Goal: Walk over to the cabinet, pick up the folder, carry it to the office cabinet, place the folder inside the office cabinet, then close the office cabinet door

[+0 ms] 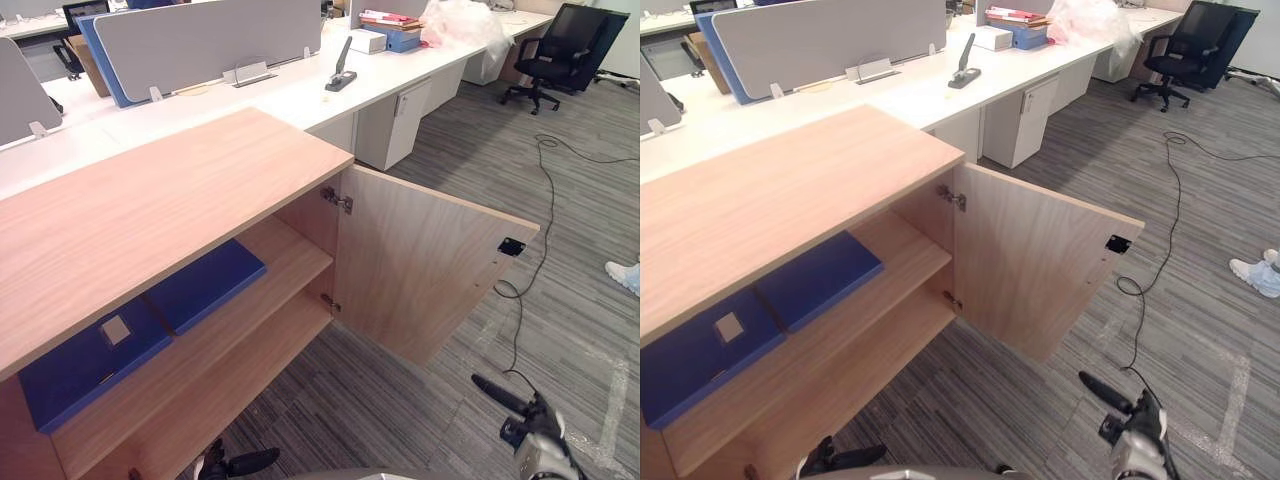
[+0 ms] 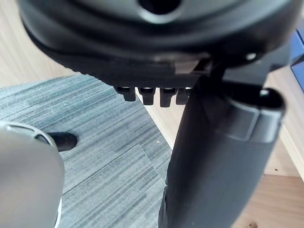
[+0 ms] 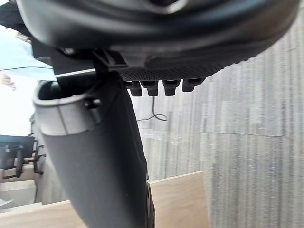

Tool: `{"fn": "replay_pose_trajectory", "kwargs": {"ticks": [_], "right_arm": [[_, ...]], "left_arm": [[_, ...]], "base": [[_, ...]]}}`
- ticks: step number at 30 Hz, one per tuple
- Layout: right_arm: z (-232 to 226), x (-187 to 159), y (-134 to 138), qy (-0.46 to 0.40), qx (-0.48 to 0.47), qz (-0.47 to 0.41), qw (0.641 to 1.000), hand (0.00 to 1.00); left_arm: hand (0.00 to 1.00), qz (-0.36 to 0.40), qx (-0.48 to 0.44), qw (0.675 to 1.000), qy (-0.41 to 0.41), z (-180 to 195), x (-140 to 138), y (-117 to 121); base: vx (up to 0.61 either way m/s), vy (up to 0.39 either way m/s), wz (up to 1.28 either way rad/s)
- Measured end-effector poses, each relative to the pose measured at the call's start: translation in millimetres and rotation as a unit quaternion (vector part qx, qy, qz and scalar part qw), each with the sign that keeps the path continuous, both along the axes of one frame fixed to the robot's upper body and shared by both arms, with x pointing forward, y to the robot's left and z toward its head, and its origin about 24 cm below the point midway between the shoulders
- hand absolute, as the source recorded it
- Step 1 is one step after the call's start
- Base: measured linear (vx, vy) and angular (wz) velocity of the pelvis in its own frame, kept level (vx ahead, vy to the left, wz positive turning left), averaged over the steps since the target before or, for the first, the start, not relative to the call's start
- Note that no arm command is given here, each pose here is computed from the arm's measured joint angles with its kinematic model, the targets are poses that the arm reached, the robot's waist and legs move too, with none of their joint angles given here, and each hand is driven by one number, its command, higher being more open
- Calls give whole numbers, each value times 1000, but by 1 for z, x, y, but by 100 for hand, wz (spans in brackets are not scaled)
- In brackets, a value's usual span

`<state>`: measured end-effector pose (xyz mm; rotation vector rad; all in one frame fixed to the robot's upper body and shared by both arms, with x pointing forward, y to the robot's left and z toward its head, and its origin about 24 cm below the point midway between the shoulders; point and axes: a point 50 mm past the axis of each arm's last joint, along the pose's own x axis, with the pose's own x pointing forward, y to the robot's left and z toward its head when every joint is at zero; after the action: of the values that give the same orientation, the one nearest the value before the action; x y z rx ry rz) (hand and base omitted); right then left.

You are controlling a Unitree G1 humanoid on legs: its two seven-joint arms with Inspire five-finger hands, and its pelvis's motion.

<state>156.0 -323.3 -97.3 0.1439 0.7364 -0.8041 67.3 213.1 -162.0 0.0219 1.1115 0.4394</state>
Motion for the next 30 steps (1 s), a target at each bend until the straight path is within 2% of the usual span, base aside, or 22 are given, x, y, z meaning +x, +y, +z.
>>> {"fn": "replay_pose_trajectory", "kwargs": {"ticks": [8,13,19,24,30], "right_arm": [[64,49,-53,-70,-93,9,993,100],[94,75,-65,-92,-127,30,987,100],[116,90,-79,-96,-140,29,985,100],[131,107,-76,-98,-151,64,982,100],[149,142,-55,-127,-146,141,971,100]], "left_arm": [[100,20,-7,999,40,-3,-39,4],[100,48,-11,998,49,-4,-51,7],[100,51,-18,997,46,-4,-51,7],[100,49,-20,998,44,-4,-50,7],[100,44,-17,999,25,-2,-39,8]], "base": [[-69,17,7],[-139,7,-5],[-51,-15,-1],[0,-2,1],[-16,14,11]]}}
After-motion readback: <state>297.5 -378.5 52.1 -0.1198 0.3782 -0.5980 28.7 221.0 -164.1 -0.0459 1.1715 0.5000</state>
